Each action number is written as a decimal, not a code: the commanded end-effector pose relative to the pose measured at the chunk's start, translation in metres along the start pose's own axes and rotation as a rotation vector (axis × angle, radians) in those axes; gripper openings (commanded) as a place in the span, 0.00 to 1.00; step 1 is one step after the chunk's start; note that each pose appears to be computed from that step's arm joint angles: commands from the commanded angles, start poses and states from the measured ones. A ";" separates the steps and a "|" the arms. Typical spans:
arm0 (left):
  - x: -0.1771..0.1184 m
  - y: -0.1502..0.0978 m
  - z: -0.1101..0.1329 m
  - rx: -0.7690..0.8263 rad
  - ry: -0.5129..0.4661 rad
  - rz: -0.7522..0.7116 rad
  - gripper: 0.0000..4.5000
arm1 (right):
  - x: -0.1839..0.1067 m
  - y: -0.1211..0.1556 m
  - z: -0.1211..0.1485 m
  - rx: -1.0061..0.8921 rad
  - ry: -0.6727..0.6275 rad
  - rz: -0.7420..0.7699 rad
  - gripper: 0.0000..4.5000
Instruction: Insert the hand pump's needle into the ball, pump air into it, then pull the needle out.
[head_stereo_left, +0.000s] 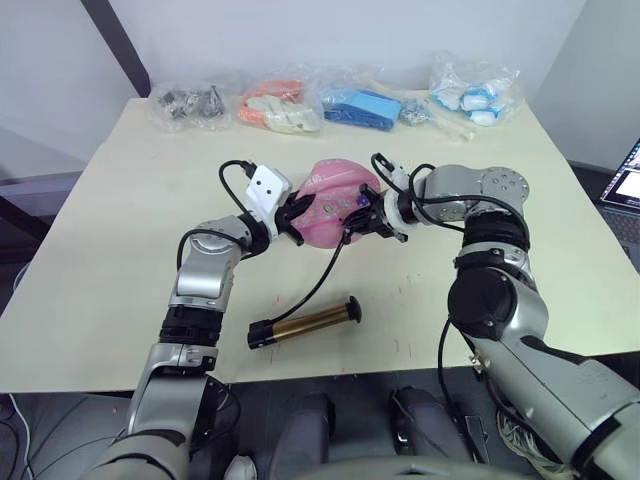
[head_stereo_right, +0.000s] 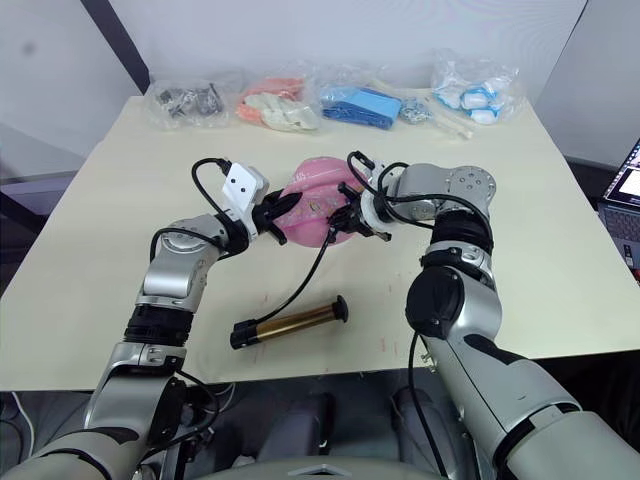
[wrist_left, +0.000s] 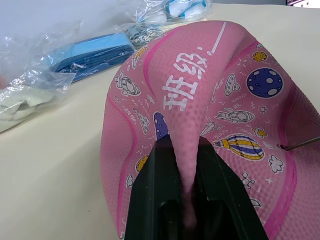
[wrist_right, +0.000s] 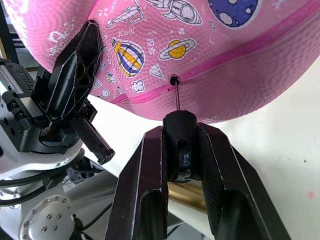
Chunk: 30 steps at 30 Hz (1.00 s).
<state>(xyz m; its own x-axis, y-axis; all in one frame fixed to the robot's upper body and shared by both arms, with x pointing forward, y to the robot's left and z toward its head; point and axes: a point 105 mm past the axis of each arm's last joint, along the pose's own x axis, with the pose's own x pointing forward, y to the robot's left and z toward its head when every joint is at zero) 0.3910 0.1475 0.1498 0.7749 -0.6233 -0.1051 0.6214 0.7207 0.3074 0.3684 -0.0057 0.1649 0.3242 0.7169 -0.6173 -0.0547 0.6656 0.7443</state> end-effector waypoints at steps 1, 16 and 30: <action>0.006 -0.017 -0.002 0.004 0.000 -0.088 0.01 | -0.003 0.016 0.005 0.007 -0.013 0.040 0.07; 0.007 -0.021 -0.009 -0.040 0.017 -0.116 0.01 | 0.011 0.012 0.018 0.166 -0.062 0.005 0.07; 0.013 -0.023 -0.021 -0.167 0.082 -0.109 0.01 | 0.025 0.023 0.013 0.101 -0.082 -0.011 0.07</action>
<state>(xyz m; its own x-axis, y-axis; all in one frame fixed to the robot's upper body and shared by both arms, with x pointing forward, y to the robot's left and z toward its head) 0.3979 0.1522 0.1488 0.7810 -0.6104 -0.1320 0.6240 0.7542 0.2046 0.3828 0.0167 0.1555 0.3560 0.6665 -0.6550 0.0772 0.6775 0.7314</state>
